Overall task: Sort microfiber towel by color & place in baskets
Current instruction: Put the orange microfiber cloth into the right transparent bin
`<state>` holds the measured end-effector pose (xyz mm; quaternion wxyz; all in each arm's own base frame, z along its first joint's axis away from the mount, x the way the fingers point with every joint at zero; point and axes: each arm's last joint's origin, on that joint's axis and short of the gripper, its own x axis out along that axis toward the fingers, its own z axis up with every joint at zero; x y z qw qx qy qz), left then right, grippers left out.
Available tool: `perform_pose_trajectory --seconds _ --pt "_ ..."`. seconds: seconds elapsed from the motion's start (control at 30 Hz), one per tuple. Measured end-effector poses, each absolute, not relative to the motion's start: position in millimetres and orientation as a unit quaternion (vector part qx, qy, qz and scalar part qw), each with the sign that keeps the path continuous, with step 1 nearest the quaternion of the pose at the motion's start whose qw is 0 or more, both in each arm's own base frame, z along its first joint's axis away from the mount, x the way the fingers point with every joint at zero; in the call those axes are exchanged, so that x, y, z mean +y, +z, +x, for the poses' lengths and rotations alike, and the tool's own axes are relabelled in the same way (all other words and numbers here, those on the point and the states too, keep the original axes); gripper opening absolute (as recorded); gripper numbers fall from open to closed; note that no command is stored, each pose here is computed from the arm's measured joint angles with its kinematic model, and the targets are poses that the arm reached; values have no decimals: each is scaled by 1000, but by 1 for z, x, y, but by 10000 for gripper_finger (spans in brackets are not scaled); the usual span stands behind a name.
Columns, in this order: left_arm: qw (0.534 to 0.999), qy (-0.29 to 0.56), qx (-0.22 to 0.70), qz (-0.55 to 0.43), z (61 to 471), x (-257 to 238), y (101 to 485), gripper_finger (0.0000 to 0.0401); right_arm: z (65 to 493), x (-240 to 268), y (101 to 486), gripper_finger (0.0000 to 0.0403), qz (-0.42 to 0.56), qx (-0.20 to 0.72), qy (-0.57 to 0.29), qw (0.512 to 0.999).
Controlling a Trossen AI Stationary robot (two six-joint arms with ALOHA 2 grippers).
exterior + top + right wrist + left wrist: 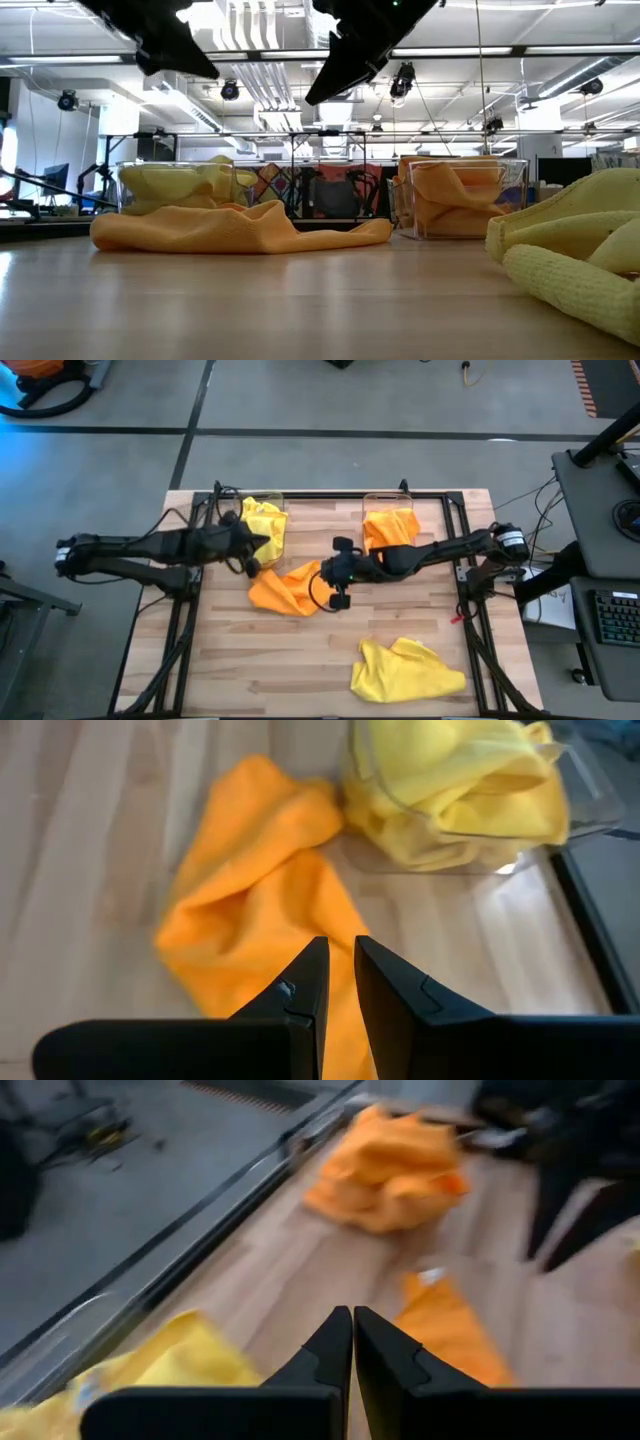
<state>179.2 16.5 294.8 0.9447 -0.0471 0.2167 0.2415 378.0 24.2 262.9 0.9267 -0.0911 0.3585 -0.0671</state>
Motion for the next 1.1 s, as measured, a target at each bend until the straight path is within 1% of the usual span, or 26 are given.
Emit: perform_pose_trajectory --seconds 0.13,0.27,0.4,0.63,0.8,0.9,1.1 --pt "956 213 194 -52 184 -2 293 0 376 35 257 47 -61 357 -67 930" --pt "961 196 189 -50 188 -17 281 0 374 47 253 55 -57 355 -59 931" --pt "964 174 195 -56 191 -29 270 0 372 57 250 82 -50 353 -51 933" --pt "965 155 203 -66 198 -42 260 0 369 66 237 151 -70 337 -34 938" --pt "962 156 214 -66 203 -44 255 0 367 65 225 188 -49 317 -39 946" --pt "961 156 217 -65 205 -45 253 0 365 65 216 199 -38 297 -41 953" --pt "961 162 215 -63 207 -45 252 0 362 64 203 201 -4 253 -47 966"
